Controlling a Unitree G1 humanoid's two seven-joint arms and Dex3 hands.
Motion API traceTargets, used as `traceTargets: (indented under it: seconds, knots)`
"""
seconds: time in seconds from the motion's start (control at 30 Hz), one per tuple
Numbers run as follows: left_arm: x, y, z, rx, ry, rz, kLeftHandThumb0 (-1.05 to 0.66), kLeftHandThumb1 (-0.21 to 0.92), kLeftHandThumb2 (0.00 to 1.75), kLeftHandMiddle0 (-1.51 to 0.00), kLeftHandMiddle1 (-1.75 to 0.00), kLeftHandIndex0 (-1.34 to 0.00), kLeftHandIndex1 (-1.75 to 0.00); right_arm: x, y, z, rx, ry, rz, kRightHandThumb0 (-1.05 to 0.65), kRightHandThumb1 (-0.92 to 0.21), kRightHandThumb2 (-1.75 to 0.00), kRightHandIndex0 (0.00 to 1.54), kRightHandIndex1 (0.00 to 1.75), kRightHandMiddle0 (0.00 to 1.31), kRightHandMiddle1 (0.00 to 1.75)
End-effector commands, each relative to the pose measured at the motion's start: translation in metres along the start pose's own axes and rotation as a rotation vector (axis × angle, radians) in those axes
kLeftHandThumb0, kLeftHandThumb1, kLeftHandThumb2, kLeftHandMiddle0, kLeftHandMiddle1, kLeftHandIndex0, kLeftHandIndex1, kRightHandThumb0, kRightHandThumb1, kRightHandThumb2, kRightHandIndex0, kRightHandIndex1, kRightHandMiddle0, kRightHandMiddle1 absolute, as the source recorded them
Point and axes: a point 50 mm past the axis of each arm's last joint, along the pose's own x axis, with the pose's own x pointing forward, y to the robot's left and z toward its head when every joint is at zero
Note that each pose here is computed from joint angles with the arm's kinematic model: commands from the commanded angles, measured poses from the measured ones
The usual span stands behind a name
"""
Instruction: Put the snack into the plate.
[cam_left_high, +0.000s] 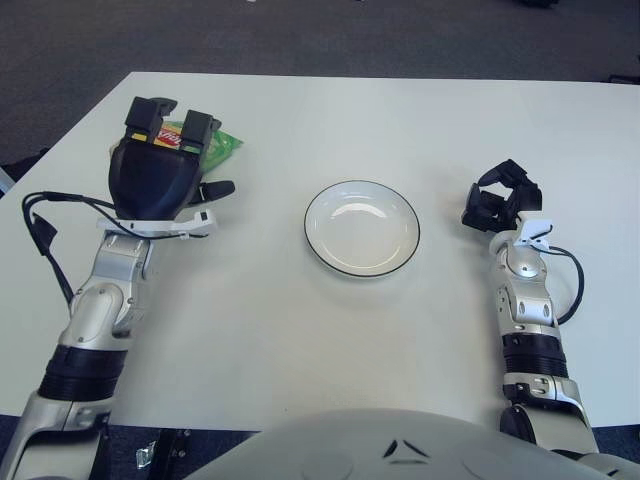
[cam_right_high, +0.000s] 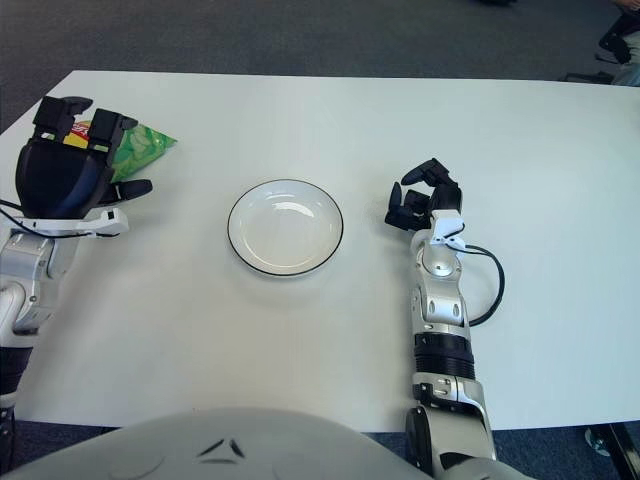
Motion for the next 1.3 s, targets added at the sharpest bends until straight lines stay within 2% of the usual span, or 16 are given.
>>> traceTargets:
  seconds: [0.0,0.27,0.47,0.67,0.8,0.97,1.27]
  knots:
    - [0.010,-0.005,-0.010,0.021,0.019,-0.006,-0.84,0.92,0.70,0.00,-0.68,0.00,-1.13,-0.029,-0.005,-0.046,-0.013,0.181,-0.009,-0.53,-0.20,-1.46,1.32,1.75,0.71,1.75]
    - [0.022,-0.017,-0.017,0.013,0.054,-0.031,-0.91,0.92,0.78,0.00,-0.68,0.00,-1.10,-0.029,-0.005,-0.046,-0.019,0.179,-0.002,-0.53,-0.20,-1.46,1.32,1.75,0.71,1.75]
    - [0.026,-0.020,-0.017,0.010,0.070,-0.050,-0.95,0.92,0.85,0.00,-0.52,0.00,-0.89,-0.029,-0.005,-0.045,-0.024,0.176,0.001,-0.53,-0.21,-1.45,1.33,1.75,0.71,1.75]
    - [0.035,-0.029,-0.020,0.013,0.106,-0.132,-0.99,0.92,0.91,0.00,-0.31,0.00,-0.63,-0.029,-0.005,-0.045,-0.024,0.173,0.003,-0.53,-0.21,-1.45,1.34,1.75,0.70,1.75]
    - [0.039,-0.035,-0.023,0.023,0.128,-0.173,-1.00,0.92,0.92,0.00,-0.21,0.00,-0.52,-0.030,-0.004,-0.045,-0.023,0.174,0.003,-0.52,-0.21,-1.44,1.33,1.75,0.70,1.75]
    - [0.044,-0.057,-0.035,0.017,0.196,-0.277,-1.02,0.92,0.92,0.00,-0.17,0.00,-0.47,-0.030,-0.004,-0.045,-0.027,0.170,0.003,-0.52,-0.22,-1.44,1.33,1.75,0.70,1.75]
    - [0.043,-0.074,-0.044,-0.002,0.239,-0.342,-1.03,0.92,0.95,-0.01,-0.18,0.00,-0.47,-0.030,-0.005,-0.044,-0.034,0.157,0.010,-0.52,-0.22,-1.43,1.33,1.75,0.69,1.75]
